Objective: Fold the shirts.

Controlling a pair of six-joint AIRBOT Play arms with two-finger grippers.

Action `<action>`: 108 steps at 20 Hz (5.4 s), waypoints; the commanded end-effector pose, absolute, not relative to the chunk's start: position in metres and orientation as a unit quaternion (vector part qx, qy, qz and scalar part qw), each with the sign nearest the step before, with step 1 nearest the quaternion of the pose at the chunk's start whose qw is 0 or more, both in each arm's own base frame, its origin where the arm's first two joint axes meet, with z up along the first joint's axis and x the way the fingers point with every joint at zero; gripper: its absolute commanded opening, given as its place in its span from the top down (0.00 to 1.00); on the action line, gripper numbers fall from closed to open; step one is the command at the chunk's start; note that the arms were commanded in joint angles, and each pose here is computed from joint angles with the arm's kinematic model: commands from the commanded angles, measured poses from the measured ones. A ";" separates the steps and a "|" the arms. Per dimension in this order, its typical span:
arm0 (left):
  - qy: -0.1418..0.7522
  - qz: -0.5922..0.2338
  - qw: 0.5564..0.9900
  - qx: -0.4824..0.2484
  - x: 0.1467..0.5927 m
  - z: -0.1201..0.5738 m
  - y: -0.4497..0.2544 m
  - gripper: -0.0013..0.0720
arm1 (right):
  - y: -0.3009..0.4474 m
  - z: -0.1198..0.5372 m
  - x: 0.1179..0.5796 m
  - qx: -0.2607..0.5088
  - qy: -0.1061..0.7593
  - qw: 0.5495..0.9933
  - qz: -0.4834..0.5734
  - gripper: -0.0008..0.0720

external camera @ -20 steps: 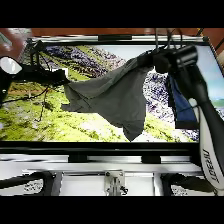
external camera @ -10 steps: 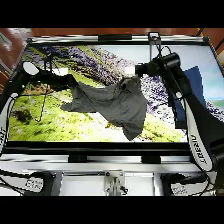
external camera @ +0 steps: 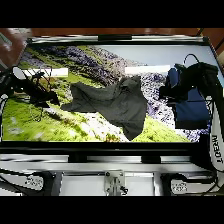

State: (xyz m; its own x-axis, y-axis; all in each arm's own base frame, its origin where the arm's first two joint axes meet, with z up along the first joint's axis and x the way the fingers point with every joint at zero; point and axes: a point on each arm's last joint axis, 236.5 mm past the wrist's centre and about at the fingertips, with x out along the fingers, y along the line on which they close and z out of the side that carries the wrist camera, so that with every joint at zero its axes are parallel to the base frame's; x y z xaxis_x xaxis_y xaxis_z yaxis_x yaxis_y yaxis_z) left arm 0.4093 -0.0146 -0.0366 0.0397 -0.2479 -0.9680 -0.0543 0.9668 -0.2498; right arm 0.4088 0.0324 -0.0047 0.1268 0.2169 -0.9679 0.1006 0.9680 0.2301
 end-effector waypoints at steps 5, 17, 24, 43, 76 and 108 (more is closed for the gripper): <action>0.682 -0.084 0.716 -0.124 0.422 -0.083 -0.024 0.03 | 0.051 -0.026 0.401 0.170 0.657 0.731 0.066 0.24; 0.655 -0.075 0.742 -0.121 0.448 -0.100 -0.032 0.93 | 0.092 -0.072 0.360 0.217 0.689 0.683 0.107 0.11; 0.674 -0.105 0.723 -0.103 0.432 -0.069 -0.038 0.94 | 0.131 -0.117 0.356 0.203 0.708 0.665 0.119 0.12; -0.086 -0.184 0.978 -0.040 0.275 0.561 -0.079 0.94 | 0.079 0.554 0.285 0.093 -0.129 0.971 0.181 0.90; 0.621 -0.113 0.754 -0.179 0.436 -0.002 -0.053 0.06 | 0.072 0.070 0.523 0.215 0.474 0.850 0.078 0.28; 0.676 -0.126 0.656 -0.311 0.294 -0.096 -0.080 0.94 | 0.007 -0.054 0.321 0.275 0.667 0.691 0.037 0.19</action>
